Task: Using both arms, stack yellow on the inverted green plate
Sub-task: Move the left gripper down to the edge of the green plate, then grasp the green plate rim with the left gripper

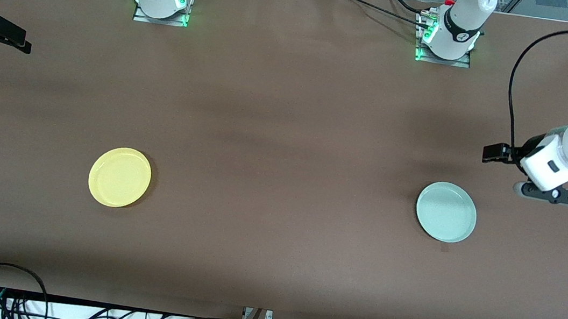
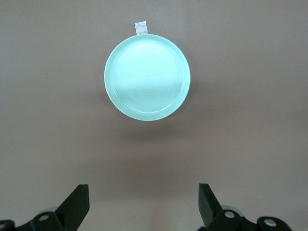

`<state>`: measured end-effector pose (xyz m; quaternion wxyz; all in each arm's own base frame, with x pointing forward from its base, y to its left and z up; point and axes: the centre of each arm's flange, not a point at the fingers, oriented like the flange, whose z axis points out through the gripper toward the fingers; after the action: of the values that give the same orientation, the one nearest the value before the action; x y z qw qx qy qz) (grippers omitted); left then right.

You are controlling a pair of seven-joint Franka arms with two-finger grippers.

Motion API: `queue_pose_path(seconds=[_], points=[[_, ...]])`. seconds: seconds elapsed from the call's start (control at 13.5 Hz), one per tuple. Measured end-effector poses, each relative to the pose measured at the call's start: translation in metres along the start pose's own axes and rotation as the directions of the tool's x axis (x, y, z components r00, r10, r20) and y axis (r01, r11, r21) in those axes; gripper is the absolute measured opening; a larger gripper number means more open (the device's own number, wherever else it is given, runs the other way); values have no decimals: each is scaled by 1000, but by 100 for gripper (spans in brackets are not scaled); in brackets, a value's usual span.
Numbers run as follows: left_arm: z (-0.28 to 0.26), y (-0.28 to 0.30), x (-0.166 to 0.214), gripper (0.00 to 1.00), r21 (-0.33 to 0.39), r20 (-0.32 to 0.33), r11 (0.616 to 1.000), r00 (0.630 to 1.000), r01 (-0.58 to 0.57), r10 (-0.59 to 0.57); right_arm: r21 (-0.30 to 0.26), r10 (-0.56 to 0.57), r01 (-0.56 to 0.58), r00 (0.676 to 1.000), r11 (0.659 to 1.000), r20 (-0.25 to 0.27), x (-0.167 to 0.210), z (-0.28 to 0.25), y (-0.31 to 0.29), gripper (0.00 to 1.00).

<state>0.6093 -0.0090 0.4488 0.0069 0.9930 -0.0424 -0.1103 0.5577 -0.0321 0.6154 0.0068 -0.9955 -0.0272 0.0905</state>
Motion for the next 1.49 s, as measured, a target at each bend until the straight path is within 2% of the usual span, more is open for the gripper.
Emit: queue_pose_path(seconds=[0.22,0.37,0.52,0.67,0.82,0.97,1.19,1.49], points=[[61,-34,38,100,-4,-13,994,994,-108,108,0,0,0,1000,1000,7,2,3,0,100],[100,-53,61,100,20,-43,980,979,-199,200,0,0,0,1000,1000,9,3,5,0,100],[126,-60,80,100,73,-79,956,954,-284,290,1,2,-2,1000,1000,10,3,5,1,100],[151,-65,91,100,93,-92,931,928,-352,360,1,8,-8,1000,1000,10,3,5,5,100],[182,-80,100,100,102,-96,891,887,-443,452,2,13,-13,1000,1000,10,3,5,7,100],[214,-94,107,100,92,-112,879,873,-467,475,2,13,-13,1000,1000,10,3,5,7,100],[240,-93,111,100,52,-134,886,876,-461,464,2,13,-13,1000,1000,10,3,5,7,100],[252,-93,111,57,38,-122,887,879,-460,461,2,14,-14,1000,1000,10,3,5,8,100]])
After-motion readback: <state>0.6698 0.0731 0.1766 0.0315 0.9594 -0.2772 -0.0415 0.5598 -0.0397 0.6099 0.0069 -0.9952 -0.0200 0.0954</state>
